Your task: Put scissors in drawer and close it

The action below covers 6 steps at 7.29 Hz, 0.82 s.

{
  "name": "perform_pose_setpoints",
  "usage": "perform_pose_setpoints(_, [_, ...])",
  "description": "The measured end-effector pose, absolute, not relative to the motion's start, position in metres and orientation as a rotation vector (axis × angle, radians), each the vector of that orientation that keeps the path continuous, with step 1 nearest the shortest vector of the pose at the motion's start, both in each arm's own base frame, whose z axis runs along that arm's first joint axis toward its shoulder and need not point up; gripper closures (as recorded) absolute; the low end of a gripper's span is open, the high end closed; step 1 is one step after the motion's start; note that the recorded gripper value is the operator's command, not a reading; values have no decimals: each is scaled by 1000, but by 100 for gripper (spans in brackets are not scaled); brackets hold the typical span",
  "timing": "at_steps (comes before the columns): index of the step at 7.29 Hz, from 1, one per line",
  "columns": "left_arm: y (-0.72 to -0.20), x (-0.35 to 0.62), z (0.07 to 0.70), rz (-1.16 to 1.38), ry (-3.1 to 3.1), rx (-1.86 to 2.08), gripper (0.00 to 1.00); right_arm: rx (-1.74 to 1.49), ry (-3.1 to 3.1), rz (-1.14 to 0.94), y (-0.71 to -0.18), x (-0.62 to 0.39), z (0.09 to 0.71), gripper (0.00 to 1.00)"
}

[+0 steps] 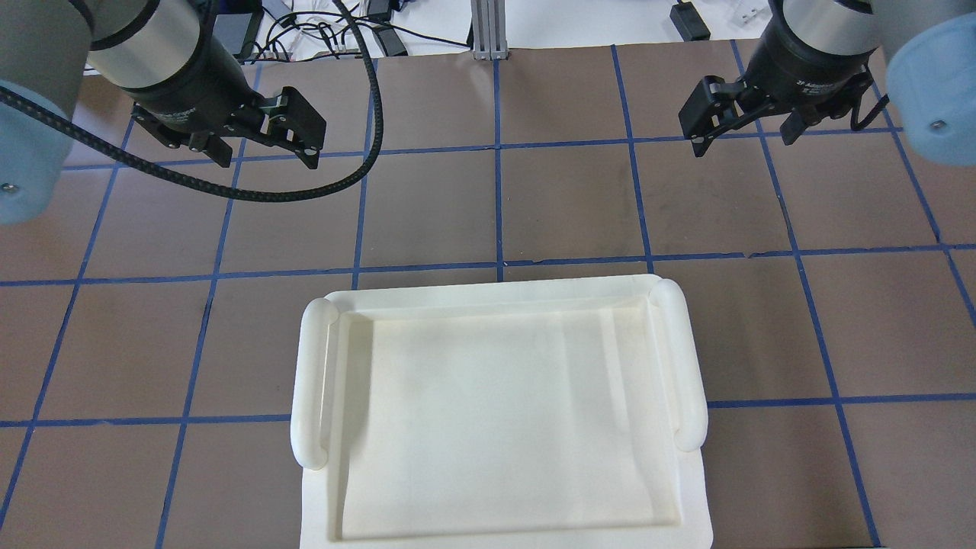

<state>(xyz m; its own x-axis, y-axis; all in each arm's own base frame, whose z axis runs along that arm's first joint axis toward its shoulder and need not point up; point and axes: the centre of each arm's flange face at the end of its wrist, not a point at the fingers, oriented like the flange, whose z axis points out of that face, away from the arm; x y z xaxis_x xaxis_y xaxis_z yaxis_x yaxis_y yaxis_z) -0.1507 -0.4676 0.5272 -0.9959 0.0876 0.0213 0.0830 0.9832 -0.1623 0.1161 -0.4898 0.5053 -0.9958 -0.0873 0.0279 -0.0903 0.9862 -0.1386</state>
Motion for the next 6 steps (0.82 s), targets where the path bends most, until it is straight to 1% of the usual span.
perform_pose_setpoints(2, [-467, -148, 525, 210, -3109, -110, 0, 136, -3107, 219, -489, 116, 506, 0])
perform_pose_setpoints(4, [-469, -136, 511, 84, -3117, -69, 0, 138, -3104, 218, -489, 116, 506, 0])
perform_pose_setpoints(6, [-472, -131, 508, 69, -3112, -51, 0, 138, -3102, 216, -489, 116, 506, 0])
